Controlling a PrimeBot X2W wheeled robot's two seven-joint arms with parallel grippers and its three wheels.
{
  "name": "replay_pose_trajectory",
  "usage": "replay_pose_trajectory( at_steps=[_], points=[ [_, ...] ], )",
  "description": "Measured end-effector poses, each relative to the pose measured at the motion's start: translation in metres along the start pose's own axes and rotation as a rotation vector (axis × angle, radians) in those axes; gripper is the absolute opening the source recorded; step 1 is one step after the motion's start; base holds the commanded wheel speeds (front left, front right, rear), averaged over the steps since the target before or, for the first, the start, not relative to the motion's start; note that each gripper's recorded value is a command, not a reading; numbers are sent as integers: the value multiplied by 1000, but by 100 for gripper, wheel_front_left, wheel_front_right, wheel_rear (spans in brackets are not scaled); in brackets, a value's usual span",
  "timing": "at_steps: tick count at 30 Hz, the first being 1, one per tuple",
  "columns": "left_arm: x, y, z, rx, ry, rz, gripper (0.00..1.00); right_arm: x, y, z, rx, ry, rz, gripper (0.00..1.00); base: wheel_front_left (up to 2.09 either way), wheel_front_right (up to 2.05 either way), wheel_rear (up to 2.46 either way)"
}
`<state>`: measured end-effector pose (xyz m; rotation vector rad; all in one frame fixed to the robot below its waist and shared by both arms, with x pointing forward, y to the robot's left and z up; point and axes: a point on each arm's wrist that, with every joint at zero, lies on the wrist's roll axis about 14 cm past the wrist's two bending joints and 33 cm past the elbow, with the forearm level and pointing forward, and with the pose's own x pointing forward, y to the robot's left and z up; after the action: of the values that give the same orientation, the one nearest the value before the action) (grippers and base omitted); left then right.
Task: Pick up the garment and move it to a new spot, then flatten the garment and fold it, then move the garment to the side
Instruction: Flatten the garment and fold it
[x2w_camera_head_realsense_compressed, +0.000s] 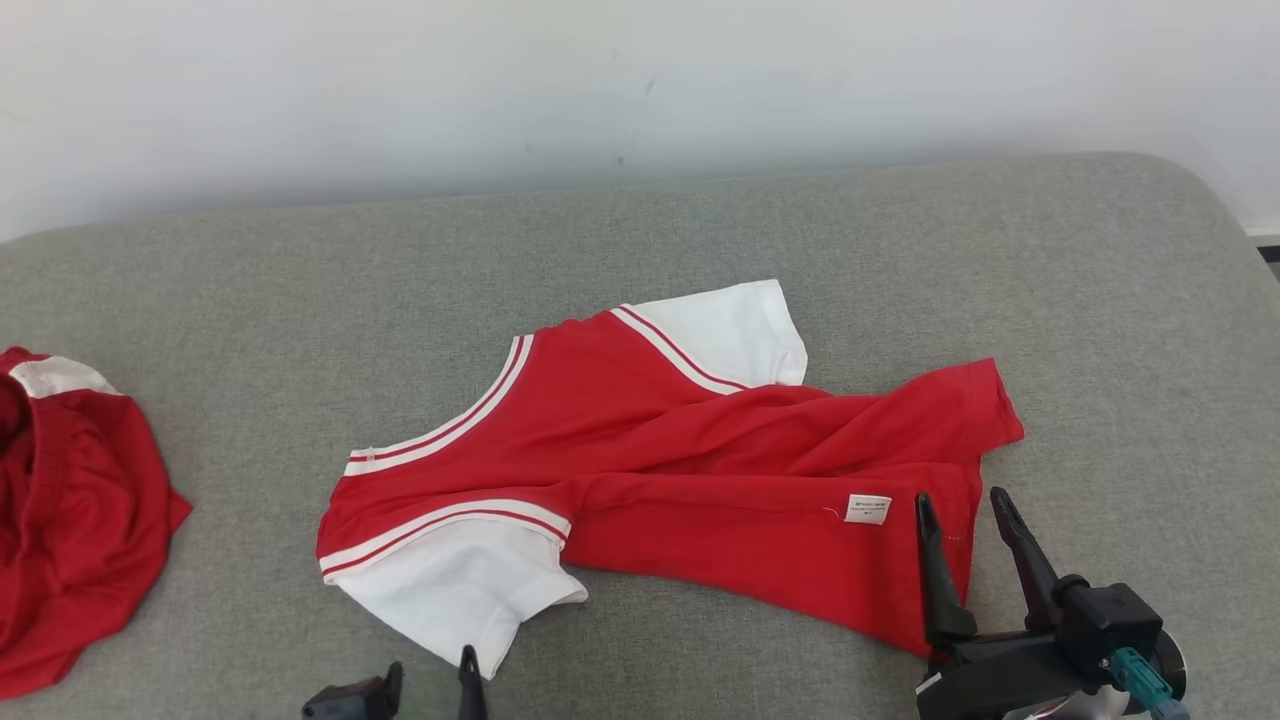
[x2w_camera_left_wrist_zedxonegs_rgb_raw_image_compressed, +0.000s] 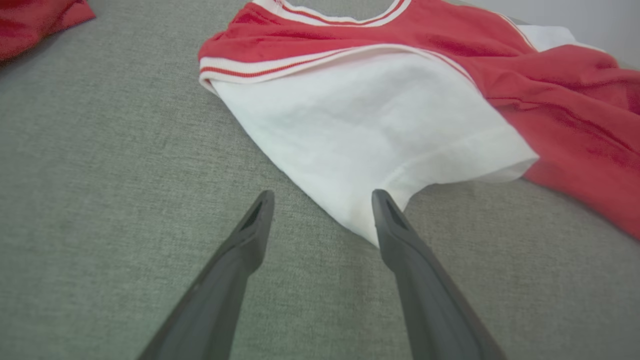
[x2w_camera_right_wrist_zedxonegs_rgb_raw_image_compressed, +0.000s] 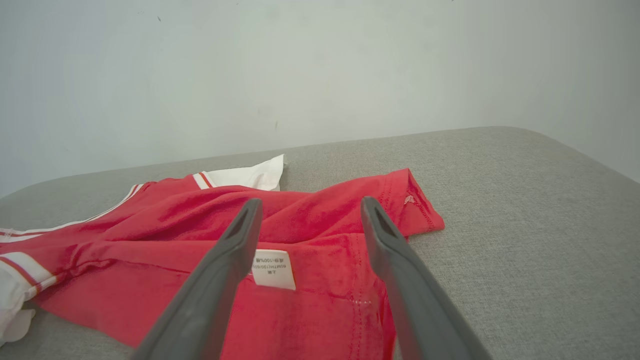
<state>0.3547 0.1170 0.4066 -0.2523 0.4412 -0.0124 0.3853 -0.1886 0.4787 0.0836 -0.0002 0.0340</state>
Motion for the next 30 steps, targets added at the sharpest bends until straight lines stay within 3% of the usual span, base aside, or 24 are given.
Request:
replay_pose_trajectory(
  at_steps=[17, 25, 30],
  points=[
    [8, -14, -21, 30, 88, -14, 100, -8, -9, 4, 2, -10, -28, 100, 0, 0, 0],
    [3, 8, 46, 88, -220, 37, 100, -13, -11, 1, -6, -2, -35, 100, 0, 0, 0],
    [-13, 6, 84, 126, -396, 1, 100, -16, -7, 2, -14, -2, -22, 100, 0, 0, 0]
  ],
)
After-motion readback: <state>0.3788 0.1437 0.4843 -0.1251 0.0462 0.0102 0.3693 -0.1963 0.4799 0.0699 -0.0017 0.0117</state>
